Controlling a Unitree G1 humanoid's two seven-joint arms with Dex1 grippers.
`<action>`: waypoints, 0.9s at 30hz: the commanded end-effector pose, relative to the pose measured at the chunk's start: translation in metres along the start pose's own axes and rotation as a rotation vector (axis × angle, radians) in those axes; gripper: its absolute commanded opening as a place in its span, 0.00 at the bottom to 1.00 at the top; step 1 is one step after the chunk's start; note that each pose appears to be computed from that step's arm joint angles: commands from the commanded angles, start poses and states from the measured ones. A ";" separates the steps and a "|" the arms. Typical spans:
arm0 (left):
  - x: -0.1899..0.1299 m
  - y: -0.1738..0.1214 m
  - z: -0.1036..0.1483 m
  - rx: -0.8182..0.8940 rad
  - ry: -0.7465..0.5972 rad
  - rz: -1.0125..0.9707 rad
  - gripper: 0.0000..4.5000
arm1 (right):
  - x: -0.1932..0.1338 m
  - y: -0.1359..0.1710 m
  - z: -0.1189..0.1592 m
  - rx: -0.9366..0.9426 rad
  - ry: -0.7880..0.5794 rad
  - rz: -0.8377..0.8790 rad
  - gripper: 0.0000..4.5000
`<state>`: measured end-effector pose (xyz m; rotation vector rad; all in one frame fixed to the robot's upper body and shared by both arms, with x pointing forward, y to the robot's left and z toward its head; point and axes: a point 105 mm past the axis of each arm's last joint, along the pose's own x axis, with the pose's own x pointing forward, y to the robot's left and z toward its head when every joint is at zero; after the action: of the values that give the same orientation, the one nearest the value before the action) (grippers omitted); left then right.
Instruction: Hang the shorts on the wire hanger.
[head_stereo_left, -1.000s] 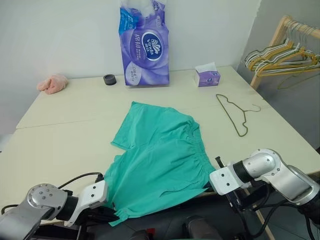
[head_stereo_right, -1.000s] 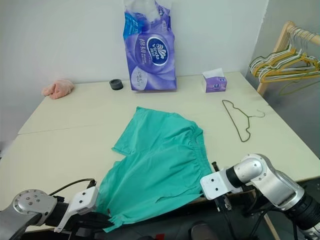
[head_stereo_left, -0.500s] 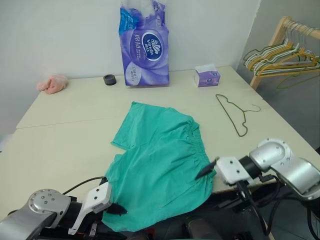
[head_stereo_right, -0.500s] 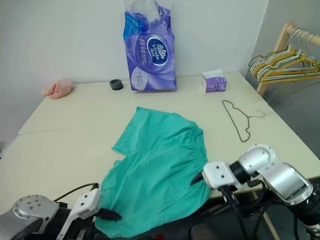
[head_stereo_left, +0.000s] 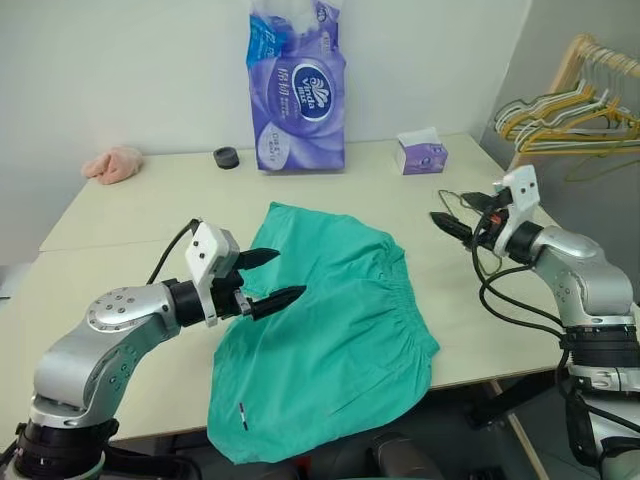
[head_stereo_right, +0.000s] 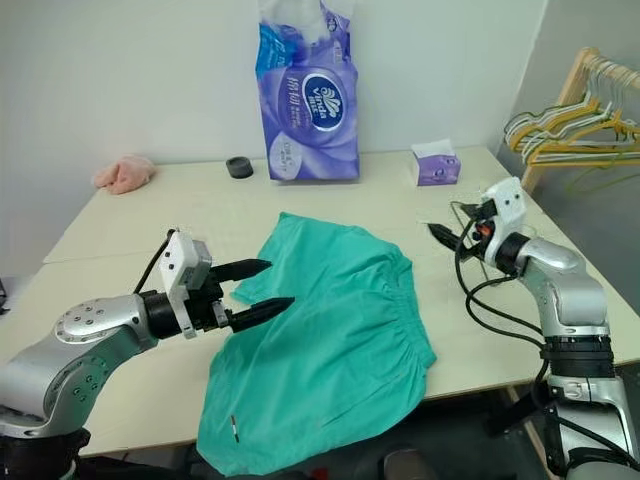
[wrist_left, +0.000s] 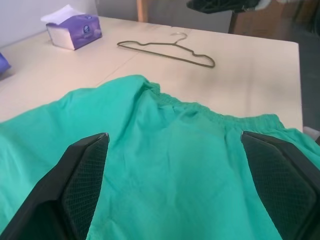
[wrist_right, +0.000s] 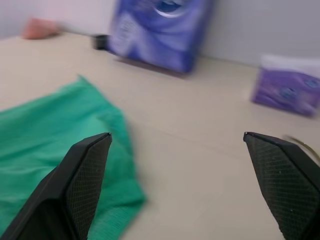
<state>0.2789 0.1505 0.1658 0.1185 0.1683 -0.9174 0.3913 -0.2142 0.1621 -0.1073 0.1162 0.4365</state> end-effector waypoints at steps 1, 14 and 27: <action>0.007 0.004 0.013 0.039 -0.030 0.003 0.99 | -0.001 -0.038 -0.012 -0.053 0.050 -0.236 1.00; 0.010 -0.009 0.021 0.187 -0.004 -0.249 0.99 | 0.018 -0.072 -0.064 0.025 0.271 -0.337 1.00; 0.010 -0.004 0.024 0.223 -0.011 -0.225 0.99 | 0.027 -0.055 -0.090 -0.040 0.436 -0.257 1.00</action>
<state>0.2859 0.1374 0.1776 0.2701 0.1171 -1.1582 0.4271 -0.2697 0.0667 -0.2338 0.5253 0.1241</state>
